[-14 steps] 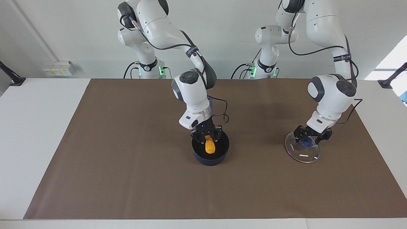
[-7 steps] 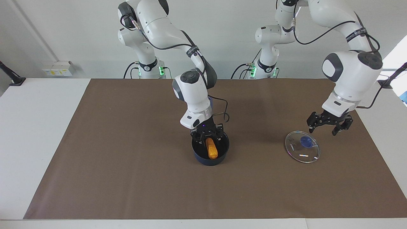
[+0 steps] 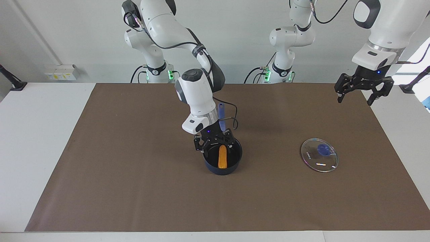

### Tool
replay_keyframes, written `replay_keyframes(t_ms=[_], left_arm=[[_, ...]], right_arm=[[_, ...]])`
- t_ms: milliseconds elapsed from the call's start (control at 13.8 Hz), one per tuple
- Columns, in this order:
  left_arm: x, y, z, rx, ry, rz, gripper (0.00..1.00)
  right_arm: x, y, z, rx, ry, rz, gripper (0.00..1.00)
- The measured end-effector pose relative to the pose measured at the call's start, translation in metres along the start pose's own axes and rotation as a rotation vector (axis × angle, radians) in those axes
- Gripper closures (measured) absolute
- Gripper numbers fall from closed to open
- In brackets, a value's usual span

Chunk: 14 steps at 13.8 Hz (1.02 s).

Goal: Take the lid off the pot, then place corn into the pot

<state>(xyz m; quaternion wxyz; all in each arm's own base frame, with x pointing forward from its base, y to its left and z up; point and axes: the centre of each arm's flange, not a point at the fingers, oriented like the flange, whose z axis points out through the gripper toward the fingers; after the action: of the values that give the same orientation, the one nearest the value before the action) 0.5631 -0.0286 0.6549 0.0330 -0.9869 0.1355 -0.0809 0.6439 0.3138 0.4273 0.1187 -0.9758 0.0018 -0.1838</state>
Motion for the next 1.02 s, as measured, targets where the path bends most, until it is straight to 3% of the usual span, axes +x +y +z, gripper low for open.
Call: replay_keyframes(t_ms=[436,727,1018], left_arm=[[-0.026,0.016,-0.038,-0.053,-0.011,-0.075,0.0],[-0.024,0.015,-0.043,-0.07,-0.042,-0.081,0.0],[-0.01,0.01,-0.049,-0.076,-0.049,-0.081,0.0]], right_arm=[[0.031,0.085,-0.124,-0.098,-0.104,0.024,0.0],[0.033,0.133,-0.205,-0.132,-0.127,0.048,0.0],[0.022,0.165,-0.258,-0.159,-0.163,0.085,0.0]])
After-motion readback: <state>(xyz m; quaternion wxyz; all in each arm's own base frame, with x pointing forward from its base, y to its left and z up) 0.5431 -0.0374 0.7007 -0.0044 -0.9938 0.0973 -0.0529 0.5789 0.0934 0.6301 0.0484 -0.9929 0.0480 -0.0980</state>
